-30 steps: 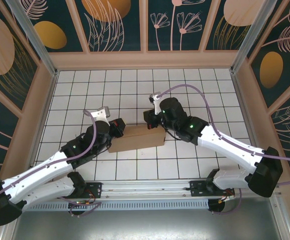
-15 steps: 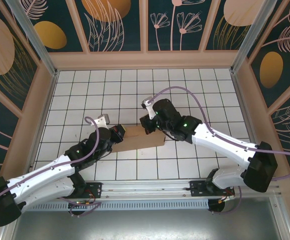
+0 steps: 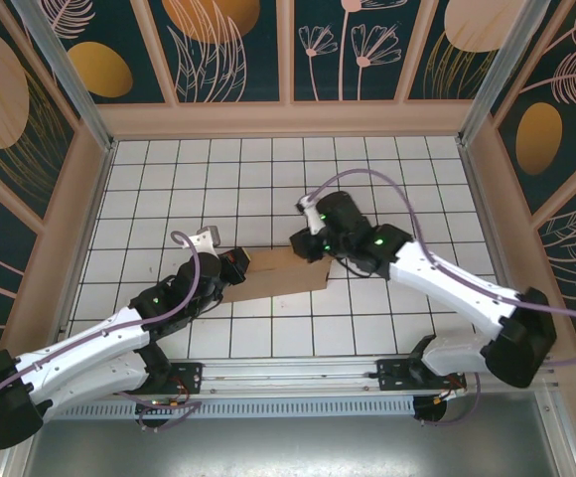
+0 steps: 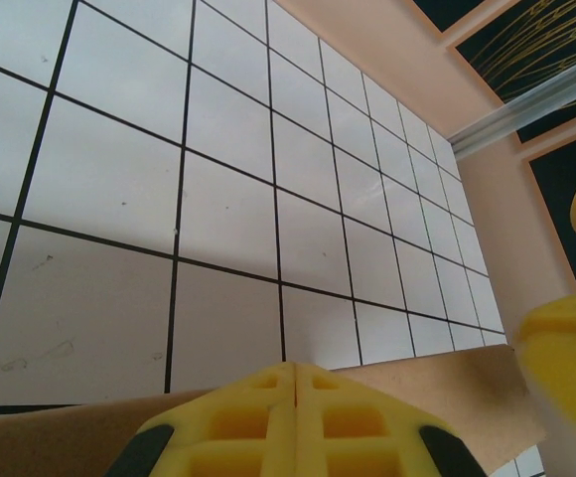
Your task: Fold the paper box
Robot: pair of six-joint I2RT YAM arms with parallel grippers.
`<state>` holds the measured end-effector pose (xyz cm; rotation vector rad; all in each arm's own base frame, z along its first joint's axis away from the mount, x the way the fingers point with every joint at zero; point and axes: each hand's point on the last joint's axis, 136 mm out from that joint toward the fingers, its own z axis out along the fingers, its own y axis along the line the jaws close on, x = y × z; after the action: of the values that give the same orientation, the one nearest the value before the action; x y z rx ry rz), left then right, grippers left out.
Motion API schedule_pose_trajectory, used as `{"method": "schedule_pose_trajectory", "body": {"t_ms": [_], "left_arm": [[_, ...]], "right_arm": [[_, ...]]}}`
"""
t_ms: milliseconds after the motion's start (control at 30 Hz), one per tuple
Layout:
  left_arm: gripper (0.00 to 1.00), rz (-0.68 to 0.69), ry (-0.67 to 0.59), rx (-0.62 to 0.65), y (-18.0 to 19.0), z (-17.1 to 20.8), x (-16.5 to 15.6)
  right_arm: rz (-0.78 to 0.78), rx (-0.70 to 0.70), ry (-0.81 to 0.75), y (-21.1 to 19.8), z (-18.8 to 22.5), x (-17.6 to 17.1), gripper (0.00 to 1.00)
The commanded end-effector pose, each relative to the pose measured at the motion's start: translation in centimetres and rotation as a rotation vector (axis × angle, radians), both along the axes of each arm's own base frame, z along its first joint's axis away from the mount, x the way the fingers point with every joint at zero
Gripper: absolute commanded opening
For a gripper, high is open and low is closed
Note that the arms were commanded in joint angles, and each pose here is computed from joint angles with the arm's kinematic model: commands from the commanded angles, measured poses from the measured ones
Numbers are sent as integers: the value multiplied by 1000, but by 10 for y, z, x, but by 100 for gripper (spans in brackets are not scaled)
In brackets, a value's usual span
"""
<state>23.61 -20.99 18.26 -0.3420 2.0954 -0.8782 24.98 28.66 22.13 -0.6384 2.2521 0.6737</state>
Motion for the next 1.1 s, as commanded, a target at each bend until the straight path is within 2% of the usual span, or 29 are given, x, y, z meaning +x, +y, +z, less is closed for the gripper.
{"method": "schedule_pose_trajectory", "body": {"t_ms": [0,167,467,867,1067], "left_arm": [[0,-44,83,126,5,-35,-11],[0,-52,97,136,5,-42,-13],[0,-63,101,150,5,-43,-15],[0,-58,100,156,10,-43,-17],[0,-64,105,148,9,-48,-18]], "right_arm": [[-25,5,41,-23,0,-7,24],[-91,-20,107,-39,-22,-13,23],[-158,-80,193,-60,-46,-18,43],[-205,-151,204,-77,-60,-16,48],[-185,-128,219,-74,-58,-21,49]]}}
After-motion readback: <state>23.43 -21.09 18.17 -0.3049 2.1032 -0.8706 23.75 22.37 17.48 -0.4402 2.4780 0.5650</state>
